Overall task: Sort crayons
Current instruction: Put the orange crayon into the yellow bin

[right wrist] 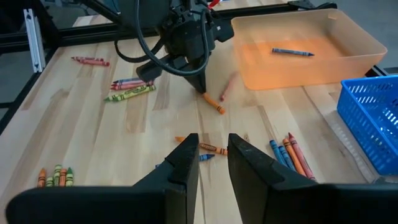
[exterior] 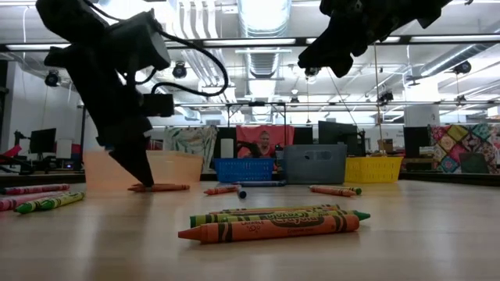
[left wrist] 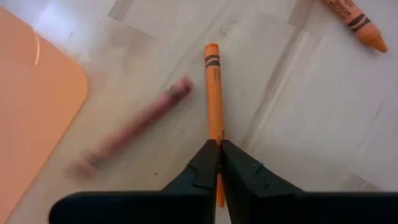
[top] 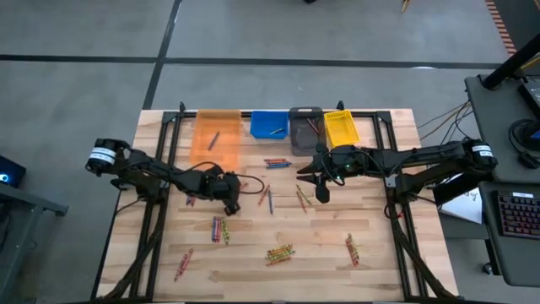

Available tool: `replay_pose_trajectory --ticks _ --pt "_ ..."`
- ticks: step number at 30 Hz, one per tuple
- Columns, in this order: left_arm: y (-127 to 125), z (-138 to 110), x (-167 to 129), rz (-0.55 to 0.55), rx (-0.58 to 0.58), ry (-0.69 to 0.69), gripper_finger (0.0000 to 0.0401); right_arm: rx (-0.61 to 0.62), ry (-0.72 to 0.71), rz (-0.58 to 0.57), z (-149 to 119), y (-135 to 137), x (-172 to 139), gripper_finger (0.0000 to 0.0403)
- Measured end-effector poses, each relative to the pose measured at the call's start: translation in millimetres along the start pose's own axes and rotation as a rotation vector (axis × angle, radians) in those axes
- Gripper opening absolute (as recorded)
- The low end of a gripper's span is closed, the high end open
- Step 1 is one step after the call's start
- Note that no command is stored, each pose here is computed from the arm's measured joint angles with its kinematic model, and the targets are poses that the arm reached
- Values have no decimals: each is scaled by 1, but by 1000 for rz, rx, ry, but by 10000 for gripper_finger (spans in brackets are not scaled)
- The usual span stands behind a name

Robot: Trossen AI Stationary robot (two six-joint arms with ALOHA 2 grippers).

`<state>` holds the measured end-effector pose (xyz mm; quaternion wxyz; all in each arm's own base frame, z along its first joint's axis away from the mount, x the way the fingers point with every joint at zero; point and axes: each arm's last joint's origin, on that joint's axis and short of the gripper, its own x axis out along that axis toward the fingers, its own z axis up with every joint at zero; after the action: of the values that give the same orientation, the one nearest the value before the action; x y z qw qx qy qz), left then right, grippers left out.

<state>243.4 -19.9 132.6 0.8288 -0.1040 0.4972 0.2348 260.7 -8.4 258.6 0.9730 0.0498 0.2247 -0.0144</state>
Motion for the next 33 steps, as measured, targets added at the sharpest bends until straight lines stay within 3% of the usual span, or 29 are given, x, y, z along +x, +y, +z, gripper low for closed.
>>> replay_pose_trajectory --ticks 24,29,33 --pt "-3 9 -16 -49 14 9 0 -13 1 0 0 0 0 71" --pt "-10 21 -20 -125 -32 -107 0 -13 1 0 0 0 0 75" --pt "-25 26 -21 -285 3 -161 7 -10 3 -1 0 0 0 70"
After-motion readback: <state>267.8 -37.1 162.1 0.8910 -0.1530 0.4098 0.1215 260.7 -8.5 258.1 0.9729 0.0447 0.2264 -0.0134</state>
